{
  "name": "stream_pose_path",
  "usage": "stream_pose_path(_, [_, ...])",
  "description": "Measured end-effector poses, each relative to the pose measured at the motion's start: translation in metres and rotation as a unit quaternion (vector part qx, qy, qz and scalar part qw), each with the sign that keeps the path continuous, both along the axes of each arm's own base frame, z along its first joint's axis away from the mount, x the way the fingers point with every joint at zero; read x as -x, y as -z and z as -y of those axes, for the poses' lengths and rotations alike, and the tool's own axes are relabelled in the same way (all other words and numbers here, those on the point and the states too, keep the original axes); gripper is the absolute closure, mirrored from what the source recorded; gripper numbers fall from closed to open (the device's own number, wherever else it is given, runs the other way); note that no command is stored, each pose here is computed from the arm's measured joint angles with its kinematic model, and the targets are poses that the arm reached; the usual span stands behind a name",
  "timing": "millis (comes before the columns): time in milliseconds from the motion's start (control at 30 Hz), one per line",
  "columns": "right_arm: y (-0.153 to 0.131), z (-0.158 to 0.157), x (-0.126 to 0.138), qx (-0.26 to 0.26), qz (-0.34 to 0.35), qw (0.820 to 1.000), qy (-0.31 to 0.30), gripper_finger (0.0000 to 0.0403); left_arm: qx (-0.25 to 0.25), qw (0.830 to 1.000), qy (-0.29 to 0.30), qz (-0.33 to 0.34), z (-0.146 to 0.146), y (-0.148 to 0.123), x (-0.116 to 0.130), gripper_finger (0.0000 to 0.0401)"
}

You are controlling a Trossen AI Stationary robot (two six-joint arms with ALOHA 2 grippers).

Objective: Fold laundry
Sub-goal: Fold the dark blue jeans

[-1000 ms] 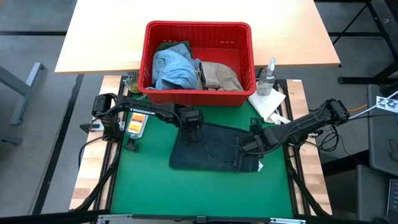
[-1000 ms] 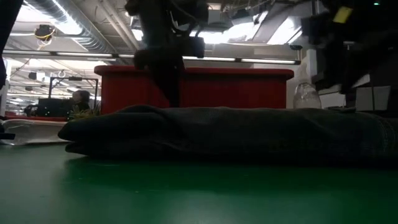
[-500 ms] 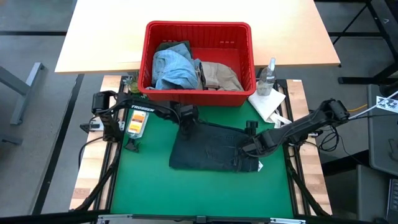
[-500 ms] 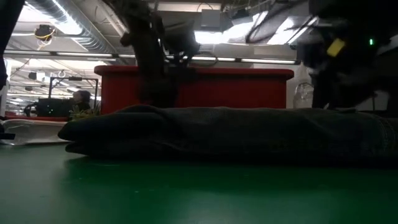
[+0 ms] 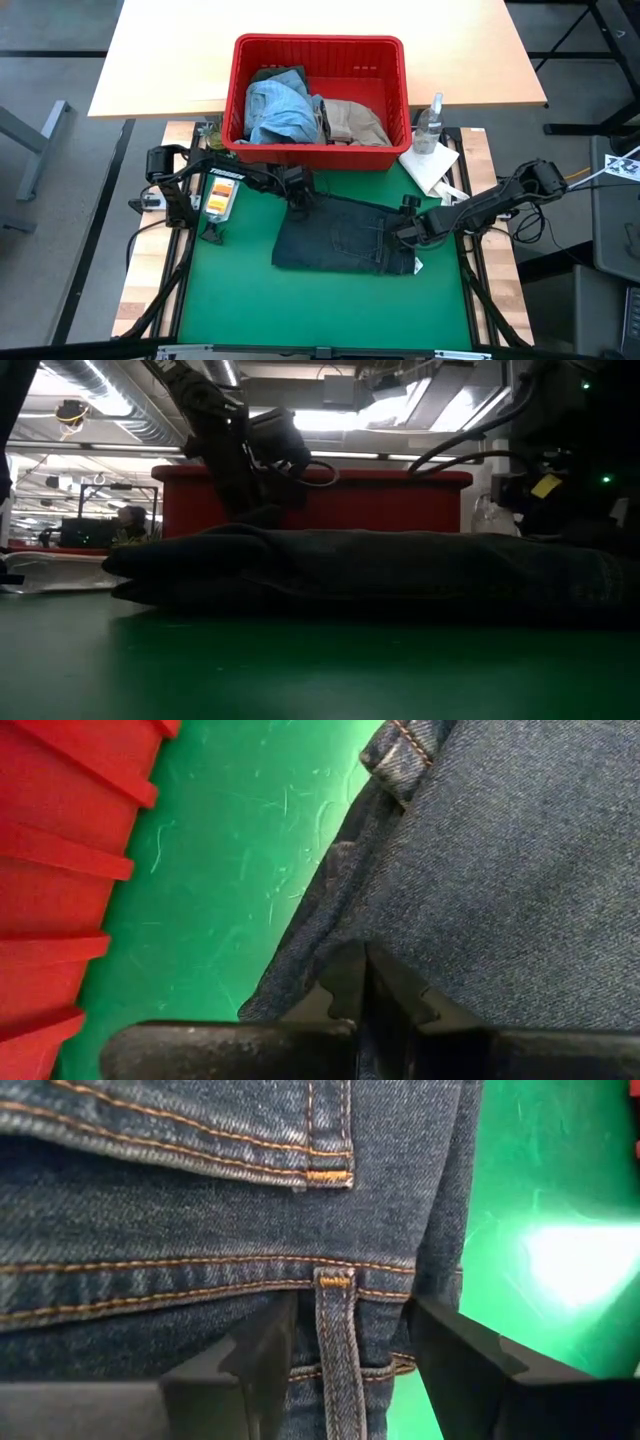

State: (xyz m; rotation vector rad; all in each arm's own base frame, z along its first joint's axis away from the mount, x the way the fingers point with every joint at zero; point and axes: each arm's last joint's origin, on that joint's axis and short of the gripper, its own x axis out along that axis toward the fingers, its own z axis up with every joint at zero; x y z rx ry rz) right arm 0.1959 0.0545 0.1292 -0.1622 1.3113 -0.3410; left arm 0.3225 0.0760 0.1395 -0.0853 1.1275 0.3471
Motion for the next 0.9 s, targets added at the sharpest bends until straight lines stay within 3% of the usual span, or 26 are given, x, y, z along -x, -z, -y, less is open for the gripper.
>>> stream_pose_path(200, [-0.018,-0.004,-0.011,-0.001,-0.023,0.999,-0.029,0.0203,0.018,1.0,0.008,0.015,0.0,-0.014,-0.007,0.0399])
stream_pose_path(433, [-0.059,-0.011,-0.029,-0.004,-0.022,0.999,-0.042,0.0203,0.024,0.995,0.048,0.085,0.019,-0.054,-0.014,0.0399])
stream_pose_path(667, [-0.093,-0.019,-0.046,-0.034,0.015,0.996,-0.076,0.0203,0.036,0.989,0.11,0.09,0.059,-0.073,-0.008,0.0398])
stream_pose_path(900, [-0.099,-0.046,-0.048,-0.062,0.059,0.988,-0.125,0.0203,0.051,0.981,0.181,0.055,0.111,-0.074,0.003,0.0398])
